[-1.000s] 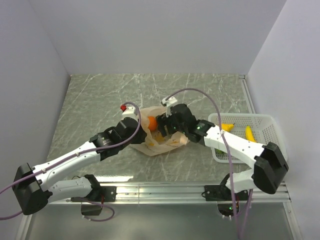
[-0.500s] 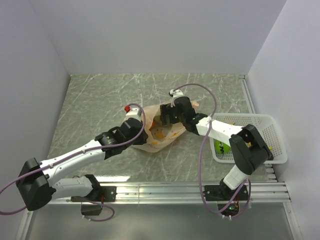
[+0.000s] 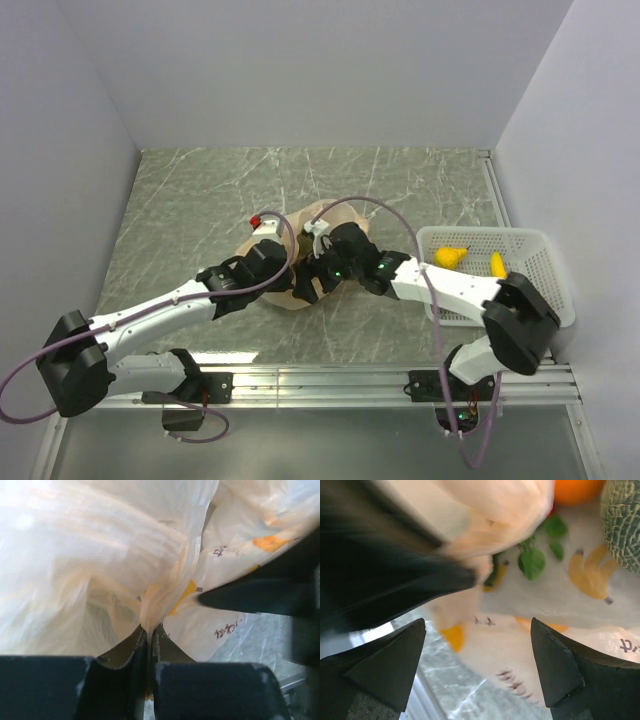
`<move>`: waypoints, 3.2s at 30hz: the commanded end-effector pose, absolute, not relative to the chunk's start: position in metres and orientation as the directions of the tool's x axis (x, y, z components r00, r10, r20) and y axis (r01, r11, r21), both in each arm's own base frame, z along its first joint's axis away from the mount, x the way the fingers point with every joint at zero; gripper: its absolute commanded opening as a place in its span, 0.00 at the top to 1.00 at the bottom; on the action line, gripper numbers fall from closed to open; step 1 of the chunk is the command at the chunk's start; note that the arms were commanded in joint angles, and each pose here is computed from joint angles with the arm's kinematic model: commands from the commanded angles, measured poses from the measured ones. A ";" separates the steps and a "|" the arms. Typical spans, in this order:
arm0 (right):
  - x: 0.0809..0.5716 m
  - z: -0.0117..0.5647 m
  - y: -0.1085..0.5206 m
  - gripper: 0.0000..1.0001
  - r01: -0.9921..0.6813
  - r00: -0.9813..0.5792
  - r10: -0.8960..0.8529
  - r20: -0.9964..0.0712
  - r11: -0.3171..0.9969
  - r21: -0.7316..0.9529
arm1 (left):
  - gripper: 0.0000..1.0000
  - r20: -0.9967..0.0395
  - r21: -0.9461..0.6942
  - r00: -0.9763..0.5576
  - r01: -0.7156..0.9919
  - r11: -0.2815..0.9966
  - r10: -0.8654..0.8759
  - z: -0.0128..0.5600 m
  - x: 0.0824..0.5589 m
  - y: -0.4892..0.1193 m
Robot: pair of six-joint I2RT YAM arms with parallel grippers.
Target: Untie the knot of the plastic bag and take out the fruit
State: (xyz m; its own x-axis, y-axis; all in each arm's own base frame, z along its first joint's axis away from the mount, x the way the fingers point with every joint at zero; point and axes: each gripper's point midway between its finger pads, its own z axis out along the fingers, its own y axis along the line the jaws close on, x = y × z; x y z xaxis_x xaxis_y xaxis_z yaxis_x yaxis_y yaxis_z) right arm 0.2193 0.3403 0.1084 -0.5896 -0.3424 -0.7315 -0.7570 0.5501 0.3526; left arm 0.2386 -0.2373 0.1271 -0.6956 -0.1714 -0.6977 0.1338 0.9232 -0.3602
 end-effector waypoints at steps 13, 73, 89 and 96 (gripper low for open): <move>0.330 0.152 0.286 0.24 -0.589 -0.451 -0.241 -0.860 0.804 0.084 | 0.85 -0.757 -0.341 -0.617 0.092 0.936 -0.215 0.147 0.248 -0.216; 0.320 0.122 0.447 0.05 -0.554 -0.482 0.197 -0.854 0.686 0.472 | 1.00 -0.572 -0.459 -0.714 -0.131 0.879 -0.405 0.124 0.186 -0.168; 0.325 0.099 0.467 0.39 -0.590 -0.467 0.212 -0.859 0.649 0.481 | 0.99 -0.553 -0.475 -0.733 -0.114 0.873 -0.397 0.115 0.182 -0.172; 0.303 0.122 0.437 0.72 -0.646 -0.413 0.164 -0.896 0.641 0.415 | 0.99 -0.606 -0.438 -0.694 -0.116 0.892 -0.388 0.126 0.192 -0.164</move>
State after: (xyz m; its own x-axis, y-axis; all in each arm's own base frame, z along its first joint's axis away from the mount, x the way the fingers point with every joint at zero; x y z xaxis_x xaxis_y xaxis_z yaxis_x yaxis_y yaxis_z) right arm 0.3045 0.4399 0.0679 -0.5169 0.1024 -0.8499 -0.5869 0.6803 0.4389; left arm 0.1824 -0.1663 0.1097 -0.7316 -0.3827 -0.5641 -0.1270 0.8896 -0.4388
